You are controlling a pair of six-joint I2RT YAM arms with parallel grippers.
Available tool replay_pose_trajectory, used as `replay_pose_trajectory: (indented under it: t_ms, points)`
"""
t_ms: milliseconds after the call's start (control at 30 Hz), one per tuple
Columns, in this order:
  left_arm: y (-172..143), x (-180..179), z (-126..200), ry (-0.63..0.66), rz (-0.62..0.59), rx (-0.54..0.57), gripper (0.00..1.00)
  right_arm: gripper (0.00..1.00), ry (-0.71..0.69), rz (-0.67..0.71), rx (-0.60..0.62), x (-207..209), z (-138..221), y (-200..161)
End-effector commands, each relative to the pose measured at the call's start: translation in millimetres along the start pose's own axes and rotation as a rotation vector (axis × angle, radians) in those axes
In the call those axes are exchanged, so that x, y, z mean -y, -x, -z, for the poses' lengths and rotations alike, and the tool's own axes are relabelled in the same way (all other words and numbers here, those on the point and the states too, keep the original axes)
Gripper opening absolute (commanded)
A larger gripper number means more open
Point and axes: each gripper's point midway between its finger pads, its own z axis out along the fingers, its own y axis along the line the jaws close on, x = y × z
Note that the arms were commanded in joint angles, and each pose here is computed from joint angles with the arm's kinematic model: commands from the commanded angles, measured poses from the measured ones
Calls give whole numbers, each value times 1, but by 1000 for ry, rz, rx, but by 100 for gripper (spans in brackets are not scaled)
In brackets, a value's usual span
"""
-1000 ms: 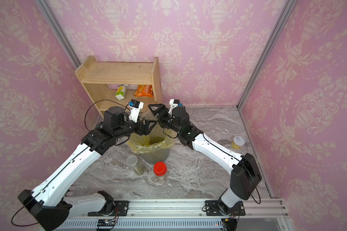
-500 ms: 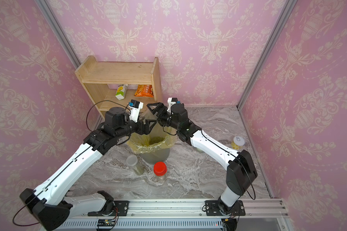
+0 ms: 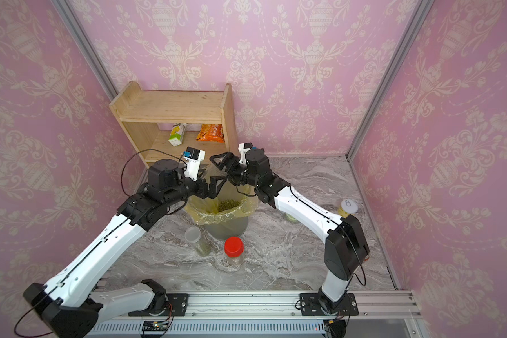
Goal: Empty moldy mung beans from jars
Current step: Place the jar at the center of the board.
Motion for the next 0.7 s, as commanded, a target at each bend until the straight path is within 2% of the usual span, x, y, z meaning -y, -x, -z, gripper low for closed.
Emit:
replay_pose_trajectory:
  t_ms: [0,167,367,500,667]
  points:
    - [11,-7,16,43,-24,49,99,54,107,186,12,-61,21,15]
    - [14,-12,24,69,-25,83,99,54,53,415,35,-84,44,23]
    - [16,-15,22,74,-20,103,99,53,-46,644,130,-89,79,41]
    - [15,-16,13,61,-10,94,99,52,-53,625,148,-85,87,49]
    - [12,-15,1,34,12,75,99,49,-47,498,65,-58,66,41]
